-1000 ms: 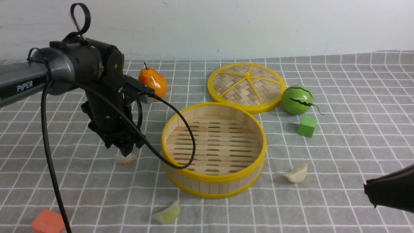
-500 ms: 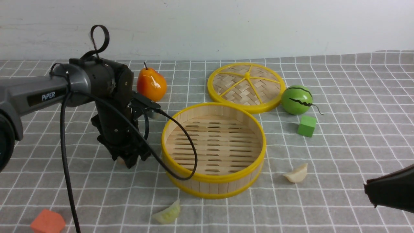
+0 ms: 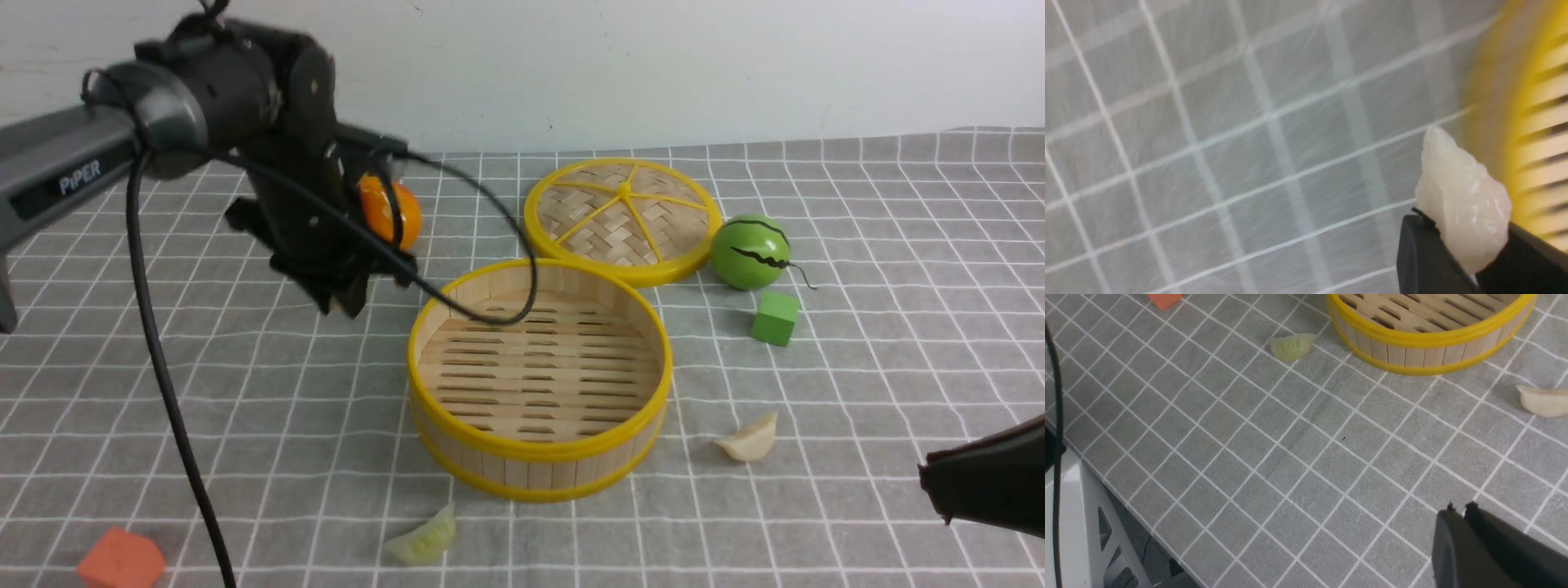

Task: Put the dumplings into the steamer on the table with the grey tablecloth.
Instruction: 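Place the dumpling into the bamboo steamer basket with the left gripper, then reach for and grasp a dumpling on the table with the left gripper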

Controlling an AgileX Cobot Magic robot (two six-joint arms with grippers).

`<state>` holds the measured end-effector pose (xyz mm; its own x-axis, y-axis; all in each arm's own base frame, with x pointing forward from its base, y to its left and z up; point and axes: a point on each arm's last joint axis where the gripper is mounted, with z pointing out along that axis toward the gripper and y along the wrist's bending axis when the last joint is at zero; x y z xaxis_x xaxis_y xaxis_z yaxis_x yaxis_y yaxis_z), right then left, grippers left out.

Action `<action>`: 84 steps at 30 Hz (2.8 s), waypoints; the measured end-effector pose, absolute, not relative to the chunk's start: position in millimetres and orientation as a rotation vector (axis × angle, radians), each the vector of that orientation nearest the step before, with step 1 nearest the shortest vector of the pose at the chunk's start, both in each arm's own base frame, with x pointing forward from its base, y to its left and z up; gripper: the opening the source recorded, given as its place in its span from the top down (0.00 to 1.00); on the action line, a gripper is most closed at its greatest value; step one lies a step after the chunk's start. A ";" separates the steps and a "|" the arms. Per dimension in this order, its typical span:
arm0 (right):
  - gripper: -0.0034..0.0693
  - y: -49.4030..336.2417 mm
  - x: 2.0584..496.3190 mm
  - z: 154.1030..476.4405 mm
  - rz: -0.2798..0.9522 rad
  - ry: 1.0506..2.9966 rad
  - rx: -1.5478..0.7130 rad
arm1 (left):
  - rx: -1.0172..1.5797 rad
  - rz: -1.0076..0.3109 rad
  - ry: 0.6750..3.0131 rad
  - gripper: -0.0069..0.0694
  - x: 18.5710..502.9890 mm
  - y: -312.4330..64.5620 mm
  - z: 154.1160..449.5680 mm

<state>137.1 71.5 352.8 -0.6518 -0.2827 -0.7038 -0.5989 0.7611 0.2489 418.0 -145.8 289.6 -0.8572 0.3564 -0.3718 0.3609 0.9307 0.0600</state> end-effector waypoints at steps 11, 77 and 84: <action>0.89 70.1 124.6 357.7 0.626 2.270 -0.678 | 0.693 -0.269 2.583 0.70 368.3 -292.7 306.6; 0.82 72.9 108.9 366.3 0.633 2.186 -0.725 | 0.817 0.004 2.686 0.31 268.6 -208.0 167.0; 0.81 72.9 108.9 366.3 0.633 2.186 -0.725 | 0.784 0.060 2.732 0.65 267.1 -203.7 165.8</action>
<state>108.9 72.9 366.3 -0.5703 -0.2997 -0.7648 -0.6618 0.7192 0.2117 267.1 -203.7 165.8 -0.8071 0.5246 -0.2709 0.5122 0.8503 0.1209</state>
